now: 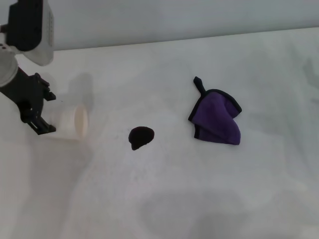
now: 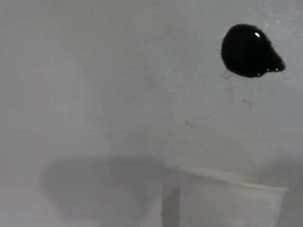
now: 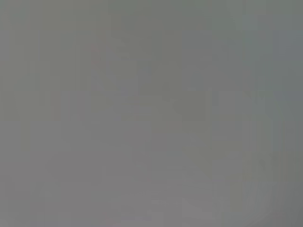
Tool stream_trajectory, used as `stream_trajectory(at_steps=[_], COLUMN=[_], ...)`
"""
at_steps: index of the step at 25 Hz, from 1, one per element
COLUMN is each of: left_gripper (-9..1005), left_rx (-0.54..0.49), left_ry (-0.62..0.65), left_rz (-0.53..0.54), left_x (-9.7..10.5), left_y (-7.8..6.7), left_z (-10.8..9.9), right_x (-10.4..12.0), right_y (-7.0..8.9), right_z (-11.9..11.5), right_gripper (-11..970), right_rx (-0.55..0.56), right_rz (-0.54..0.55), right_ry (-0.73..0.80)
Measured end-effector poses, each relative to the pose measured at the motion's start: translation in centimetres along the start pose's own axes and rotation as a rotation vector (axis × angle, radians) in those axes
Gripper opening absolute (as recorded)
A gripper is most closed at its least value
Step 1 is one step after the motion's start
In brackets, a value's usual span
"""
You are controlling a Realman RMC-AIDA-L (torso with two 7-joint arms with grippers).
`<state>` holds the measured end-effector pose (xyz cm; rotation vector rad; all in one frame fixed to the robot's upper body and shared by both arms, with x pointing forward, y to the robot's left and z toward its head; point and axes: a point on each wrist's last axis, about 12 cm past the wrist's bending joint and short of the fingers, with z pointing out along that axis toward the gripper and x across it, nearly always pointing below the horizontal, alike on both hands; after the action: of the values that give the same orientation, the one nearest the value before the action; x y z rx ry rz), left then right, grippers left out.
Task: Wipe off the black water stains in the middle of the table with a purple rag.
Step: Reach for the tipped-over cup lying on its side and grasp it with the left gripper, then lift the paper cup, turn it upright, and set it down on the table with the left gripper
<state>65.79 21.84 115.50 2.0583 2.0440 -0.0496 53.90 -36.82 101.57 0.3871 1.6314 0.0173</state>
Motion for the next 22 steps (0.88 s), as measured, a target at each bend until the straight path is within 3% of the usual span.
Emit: stream_trajectory(at_steps=[12,22], left_gripper=[877,874], left_rx=[-0.019,-0.029], left_ry=[-0.023,-0.052], left_rz=[0.018,0.010], left_x=[-0.5,-1.2], left_y=[-0.7,-0.7], left_z=[2.9,3.3], right_x=[-0.1,-0.1], right_y=[-0.1,-0.3], right_z=[0.1,0.2], right_gripper=[822,822], right_rx=[0.006,0.011], right_rz=[-0.002,-0.007], right_ry=[0.006,0.011])
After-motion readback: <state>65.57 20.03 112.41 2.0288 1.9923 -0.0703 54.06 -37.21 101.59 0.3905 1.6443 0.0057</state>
